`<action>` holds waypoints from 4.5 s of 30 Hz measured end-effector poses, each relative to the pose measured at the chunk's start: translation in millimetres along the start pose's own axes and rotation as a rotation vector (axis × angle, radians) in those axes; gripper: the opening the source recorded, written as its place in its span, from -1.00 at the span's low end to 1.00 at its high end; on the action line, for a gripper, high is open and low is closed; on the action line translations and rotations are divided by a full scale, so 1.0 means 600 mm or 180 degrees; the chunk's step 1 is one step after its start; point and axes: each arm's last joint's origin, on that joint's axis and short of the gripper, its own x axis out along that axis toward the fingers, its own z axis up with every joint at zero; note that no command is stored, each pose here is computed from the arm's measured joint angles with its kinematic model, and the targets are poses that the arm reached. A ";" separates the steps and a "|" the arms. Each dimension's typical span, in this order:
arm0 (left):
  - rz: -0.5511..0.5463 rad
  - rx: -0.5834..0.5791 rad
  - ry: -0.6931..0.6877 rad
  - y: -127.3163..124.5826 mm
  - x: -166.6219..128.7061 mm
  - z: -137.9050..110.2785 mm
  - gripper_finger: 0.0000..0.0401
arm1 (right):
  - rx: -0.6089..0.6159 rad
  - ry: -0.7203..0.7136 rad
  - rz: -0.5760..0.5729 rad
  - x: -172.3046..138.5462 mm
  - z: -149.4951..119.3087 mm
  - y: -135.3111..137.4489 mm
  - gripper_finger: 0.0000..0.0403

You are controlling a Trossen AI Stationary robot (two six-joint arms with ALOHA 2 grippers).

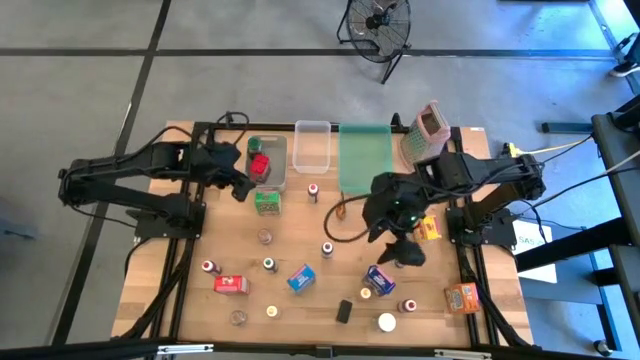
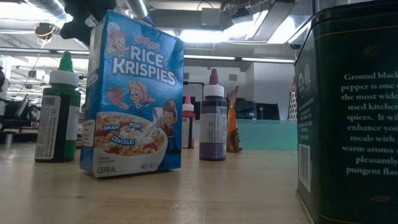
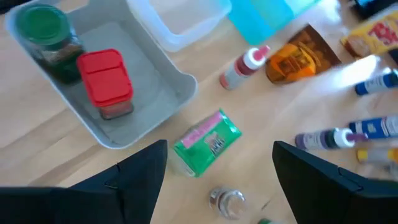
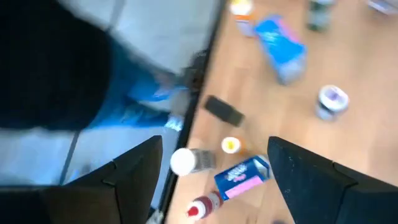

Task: Pick & Place Kitchen Items
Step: Put the purple food coloring bottle into the transparent bin

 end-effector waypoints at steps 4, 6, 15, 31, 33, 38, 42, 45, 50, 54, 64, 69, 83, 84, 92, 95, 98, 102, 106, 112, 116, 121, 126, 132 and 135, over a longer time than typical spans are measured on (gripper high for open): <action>-0.0070 0.0264 0.0041 -0.008 -0.002 -0.007 0.43 | 0.0786 -0.0073 -0.0373 0.005 -0.005 0.006 0.46; -0.0087 0.0454 0.0044 -0.009 -0.003 -0.009 0.42 | 0.0992 -0.0150 -0.0508 0.007 -0.006 0.010 0.46; -0.0414 0.0864 0.0252 -0.017 -0.009 -0.020 0.42 | 0.0727 -0.0703 -0.1668 0.057 0.017 0.007 0.46; -0.0701 0.1067 -0.0196 -0.002 -0.067 -0.042 0.43 | 0.1242 -0.0768 -0.1481 0.227 0.072 -0.032 0.46; -0.0726 0.1100 -0.0217 -0.002 -0.071 -0.044 0.43 | 0.1309 -0.0723 -0.1527 0.233 0.070 -0.035 0.46; -0.0696 0.1179 -0.0278 -0.005 -0.073 -0.049 0.43 | 0.1514 -0.0586 -0.1757 0.238 0.058 -0.045 0.46; -0.0718 0.1237 -0.0281 -0.007 -0.075 -0.052 0.43 | 0.2248 -0.0454 -0.1969 0.235 0.044 -0.063 0.46; -0.0745 0.1269 -0.0267 -0.009 -0.075 -0.055 0.43 | 0.2603 -0.0364 -0.1964 0.232 0.039 -0.069 0.46; -0.0714 0.1302 -0.0308 -0.009 -0.076 -0.055 0.43 | 0.2963 -0.0367 -0.1730 0.232 0.043 -0.071 0.46; -0.0589 0.1297 -0.0428 -0.008 -0.076 -0.053 0.43 | 0.3134 -0.0423 -0.1710 0.240 0.046 -0.074 0.46; -0.0592 0.1297 -0.0422 -0.008 -0.076 -0.053 0.43 | 0.3315 -0.0264 -0.1845 0.290 0.044 -0.099 0.46; -0.0589 0.1313 -0.0425 -0.008 -0.076 -0.053 0.43 | 0.3429 -0.0216 -0.1977 0.299 0.042 -0.118 0.46; -0.0587 0.1320 -0.0427 -0.008 -0.076 -0.053 0.43 | 0.3317 -0.0123 -0.2090 0.334 0.042 -0.144 0.46; -0.0585 0.1322 -0.0426 -0.008 -0.076 -0.053 0.43 | 0.3317 -0.0145 -0.2077 0.336 0.044 -0.147 0.46; -0.0586 0.1322 -0.0425 -0.008 -0.076 -0.053 0.43 | 0.3247 -0.0079 -0.2159 0.343 0.042 -0.161 0.46; -0.0585 0.1324 -0.0427 -0.008 -0.076 -0.053 0.43 | 0.3219 -0.0045 -0.2178 0.348 0.041 -0.163 0.46; -0.0585 0.1326 -0.0426 -0.008 -0.076 -0.053 0.43 | 0.3203 -0.0039 -0.2177 0.354 0.041 -0.167 0.46; -0.0585 0.1326 -0.0426 -0.008 -0.076 -0.053 0.43 | 0.3182 -0.0012 -0.2193 0.355 0.040 -0.167 0.46; -0.0584 0.1326 -0.0426 -0.008 -0.076 -0.053 0.43 | 0.3189 -0.0016 -0.2193 0.354 0.041 -0.168 0.46; -0.0583 0.1327 -0.0426 -0.008 -0.076 -0.053 0.43 | 0.3202 0.0029 -0.2194 0.363 0.039 -0.173 0.46; -0.0581 0.1348 -0.0429 -0.008 -0.076 -0.053 0.43 | 0.3227 0.0107 -0.2159 0.375 0.036 -0.178 0.46; -0.0578 0.1350 -0.0433 -0.008 -0.076 -0.053 0.43 | 0.3208 0.0105 -0.2233 0.382 0.034 -0.182 0.46; -0.0577 0.1351 -0.0435 -0.008 -0.076 -0.053 0.43 | 0.3196 0.0157 -0.2221 0.391 0.032 -0.187 0.44; -0.0576 0.1354 -0.0434 -0.008 -0.076 -0.053 0.43 | 0.3151 0.0173 -0.2217 0.395 0.032 -0.188 0.23; -0.0575 0.1353 -0.0434 -0.008 -0.076 -0.053 0.43 | 0.3145 0.0172 -0.2214 0.395 0.033 -0.189 0.09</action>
